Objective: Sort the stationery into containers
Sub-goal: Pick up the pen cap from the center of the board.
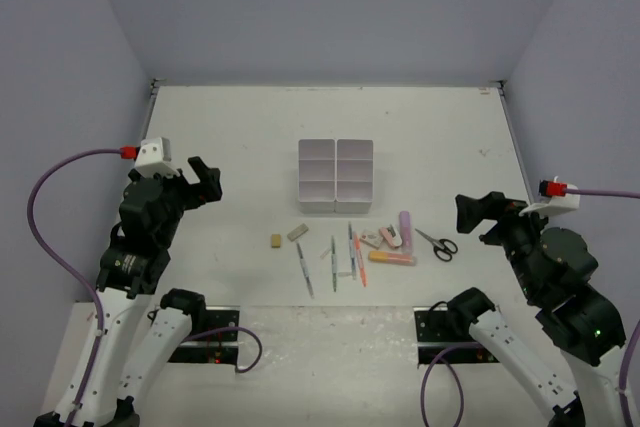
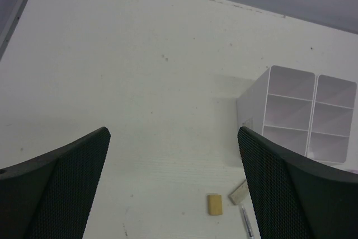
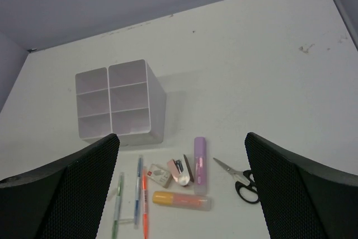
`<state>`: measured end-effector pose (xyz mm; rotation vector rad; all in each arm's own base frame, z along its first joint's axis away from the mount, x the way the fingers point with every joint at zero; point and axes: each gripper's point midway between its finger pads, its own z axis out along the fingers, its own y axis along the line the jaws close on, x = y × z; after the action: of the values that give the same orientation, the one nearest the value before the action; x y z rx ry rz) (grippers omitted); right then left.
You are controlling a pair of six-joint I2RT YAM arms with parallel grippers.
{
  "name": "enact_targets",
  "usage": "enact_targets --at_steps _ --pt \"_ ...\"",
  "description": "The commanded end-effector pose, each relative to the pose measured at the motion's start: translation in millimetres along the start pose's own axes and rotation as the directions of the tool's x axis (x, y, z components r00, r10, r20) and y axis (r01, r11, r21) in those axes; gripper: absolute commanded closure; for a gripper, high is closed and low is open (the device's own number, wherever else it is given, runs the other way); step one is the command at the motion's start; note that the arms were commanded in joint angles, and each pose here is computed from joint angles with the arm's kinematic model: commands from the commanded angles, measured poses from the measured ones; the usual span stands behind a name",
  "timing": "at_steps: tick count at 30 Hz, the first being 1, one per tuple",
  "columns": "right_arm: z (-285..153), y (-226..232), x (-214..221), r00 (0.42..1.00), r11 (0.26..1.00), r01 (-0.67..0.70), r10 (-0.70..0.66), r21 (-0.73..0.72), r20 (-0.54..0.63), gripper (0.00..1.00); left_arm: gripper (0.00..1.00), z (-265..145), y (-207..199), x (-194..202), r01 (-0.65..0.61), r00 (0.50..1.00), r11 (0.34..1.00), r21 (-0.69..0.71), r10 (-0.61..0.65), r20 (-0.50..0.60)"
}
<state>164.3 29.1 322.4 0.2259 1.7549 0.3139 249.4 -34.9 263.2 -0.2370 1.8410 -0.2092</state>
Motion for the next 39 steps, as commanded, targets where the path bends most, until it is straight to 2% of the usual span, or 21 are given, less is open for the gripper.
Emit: enact_targets --at_steps 1,7,11,14,16,18,22,25,28,30,34,39 --pt "0.4 -4.7 -5.7 1.000 0.999 -0.025 0.024 0.039 0.017 0.01 0.00 1.5 -4.3 -4.8 -0.002 1.000 1.000 0.019 0.002 0.021" --pt "1.2 5.4 -5.1 1.000 1.000 -0.029 0.029 -0.007 0.001 0.01 0.00 0.8 -5.5 -5.4 -0.004 1.000 1.000 0.026 0.003 0.022" --pt "0.1 47.8 -1.5 0.999 0.972 -0.012 0.005 -0.235 -0.033 0.01 0.00 0.7 -5.5 -6.1 -0.004 1.000 1.000 0.026 0.004 0.025" --pt "10.1 77.6 12.4 0.989 0.942 -0.043 -0.006 -0.334 -0.145 0.01 0.00 1.1 -5.2 -5.7 -0.005 1.000 1.000 0.023 0.005 0.021" --pt "36.0 96.5 39.2 0.952 0.940 -0.095 -0.011 -0.328 -0.305 0.01 0.00 0.4 -4.3 -6.2 -0.005 1.000 1.000 0.019 0.004 0.024" --pt "58.4 106.1 58.3 0.913 0.951 -0.151 0.029 -0.271 -0.406 0.01 0.00 0.0 -4.8 -6.4 -0.006 1.000 1.000 0.024 0.005 0.028" --pt "81.3 122.8 82.9 0.879 0.963 -0.159 0.039 -0.215 -0.475 0.02 0.00 4.2 -5.7 -1.5 -0.012 1.000 1.000 0.027 0.012 0.005" --pt "87.0 141.8 109.8 0.853 0.973 -0.098 -0.025 -0.207 -0.522 0.07 0.00 7.8 -8.5 2.3 -0.018 1.000 0.999 0.039 0.018 -0.016" --pt "87.7 157.4 132.1 0.822 0.978 -0.048 -0.076 -0.201 -0.565 0.21 0.00 10.1 -9.7 4.7 -0.022 0.999 0.999 0.045 0.023 -0.028" --pt "90.6 158.4 153.1 0.806 0.984 -0.006 -0.100 -0.178 -0.583 0.27 0.00 9.0 -9.7 4.1 -0.022 0.999 0.999 0.046 0.023 -0.025" --pt "88.6 157.8 188.5 0.776 0.985 0.013 -0.118 -0.172 -0.620 0.52 0.00 6.7 -10.7 2.4 -0.020 1.000 0.998 0.055 0.020 -0.013" --pt "84.8 155.5 227.0 0.709 0.983 0.032 -0.150 -0.181 -0.689 0.56 0.00 8.3 -14.7 4.2 -0.025 0.999 0.997 0.076 0.027 -0.023"
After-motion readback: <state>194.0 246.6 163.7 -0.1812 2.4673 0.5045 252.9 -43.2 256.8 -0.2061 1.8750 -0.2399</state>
